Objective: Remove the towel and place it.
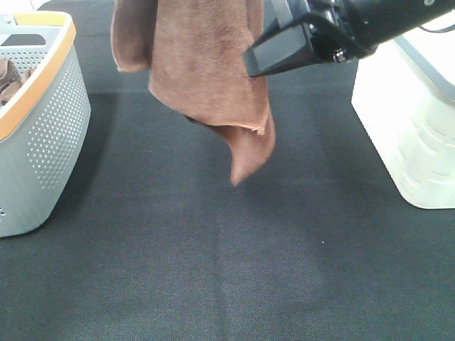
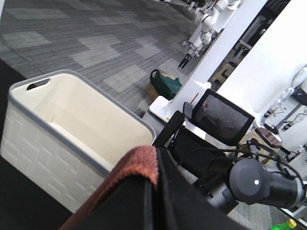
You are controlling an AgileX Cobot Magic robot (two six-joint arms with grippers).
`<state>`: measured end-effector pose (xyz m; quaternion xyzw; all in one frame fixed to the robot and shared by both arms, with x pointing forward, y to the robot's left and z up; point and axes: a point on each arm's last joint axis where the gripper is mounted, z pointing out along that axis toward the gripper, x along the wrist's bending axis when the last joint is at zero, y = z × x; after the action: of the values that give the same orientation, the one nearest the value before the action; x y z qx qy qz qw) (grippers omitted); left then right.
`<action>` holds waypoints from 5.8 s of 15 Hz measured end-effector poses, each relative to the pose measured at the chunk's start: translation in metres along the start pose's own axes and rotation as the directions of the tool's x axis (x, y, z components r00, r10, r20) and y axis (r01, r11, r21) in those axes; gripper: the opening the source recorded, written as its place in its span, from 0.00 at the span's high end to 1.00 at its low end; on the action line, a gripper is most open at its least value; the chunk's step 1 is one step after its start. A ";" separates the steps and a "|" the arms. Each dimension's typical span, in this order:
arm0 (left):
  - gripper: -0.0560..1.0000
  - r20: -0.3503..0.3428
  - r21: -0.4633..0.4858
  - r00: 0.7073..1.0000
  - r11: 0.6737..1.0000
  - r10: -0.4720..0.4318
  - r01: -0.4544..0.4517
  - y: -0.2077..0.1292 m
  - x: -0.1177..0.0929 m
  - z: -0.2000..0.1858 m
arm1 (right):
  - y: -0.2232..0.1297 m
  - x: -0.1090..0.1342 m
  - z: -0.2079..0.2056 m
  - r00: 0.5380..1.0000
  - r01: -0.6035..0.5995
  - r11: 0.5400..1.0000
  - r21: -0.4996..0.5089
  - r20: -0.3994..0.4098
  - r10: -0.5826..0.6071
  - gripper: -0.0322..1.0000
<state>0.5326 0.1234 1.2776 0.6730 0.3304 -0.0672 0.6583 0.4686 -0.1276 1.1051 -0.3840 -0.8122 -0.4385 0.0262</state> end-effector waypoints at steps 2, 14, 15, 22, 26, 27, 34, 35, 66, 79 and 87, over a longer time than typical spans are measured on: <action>0.95 0.031 -0.016 1.000 1.000 -0.004 0.005 0.001 -0.003 0.000 | 0.001 0.002 0.000 1.000 0.009 1.000 -0.016 -0.018 -0.009 0.67; 0.95 0.045 -0.027 0.999 1.000 0.004 -0.003 0.002 -0.004 0.000 | 0.001 -0.013 0.010 0.995 0.059 0.998 0.008 0.081 -0.060 0.50; 0.95 0.047 -0.025 0.999 1.000 0.005 -0.004 0.002 -0.004 0.000 | -0.001 -0.017 0.005 0.987 0.069 0.997 0.022 0.144 -0.072 0.49; 0.95 0.068 -0.034 0.998 0.999 -0.009 0.012 0.003 -0.006 0.000 | 0.002 -0.018 0.009 0.990 0.040 0.999 -0.006 0.136 -0.038 0.46; 0.95 0.072 -0.037 0.997 0.999 -0.010 0.012 0.003 -0.007 0.000 | 0.003 -0.016 0.009 0.991 0.057 0.998 -0.013 0.119 -0.055 0.80; 0.95 0.072 -0.037 0.997 0.999 -0.005 0.007 0.003 -0.007 0.000 | 0.002 -0.016 0.009 0.992 0.058 0.998 -0.009 0.116 -0.057 0.91; 0.95 -0.198 0.056 0.975 0.994 0.101 -0.092 -0.003 0.018 -0.002 | -0.011 -0.009 0.003 0.996 0.036 0.992 0.125 0.071 -0.045 0.97; 0.95 -0.259 0.085 0.958 0.991 0.118 -0.099 -0.005 0.024 -0.004 | -0.011 -0.007 -0.001 0.996 0.028 0.993 0.116 0.082 -0.038 0.97; 0.95 -0.088 0.010 0.993 0.997 0.080 -0.079 0.000 0.008 0.000 | -0.019 -0.004 -0.001 0.999 0.024 0.977 0.212 0.032 -0.032 0.97; 0.95 -0.474 0.368 0.846 0.928 0.242 -0.060 -0.025 0.050 -0.018 | 0.044 -0.028 -0.061 0.801 0.057 0.967 0.247 0.567 -0.192 0.97; 0.95 -0.624 0.248 0.720 0.951 0.302 -0.184 -0.018 0.121 0.018 | 0.106 -0.068 -0.032 0.602 0.276 0.961 -0.014 0.782 -0.162 0.97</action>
<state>0.6222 0.1484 1.1970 0.7442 0.4413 0.2322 0.4444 0.5751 -0.1582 1.1723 -0.4329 -0.7540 -0.2839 -0.4043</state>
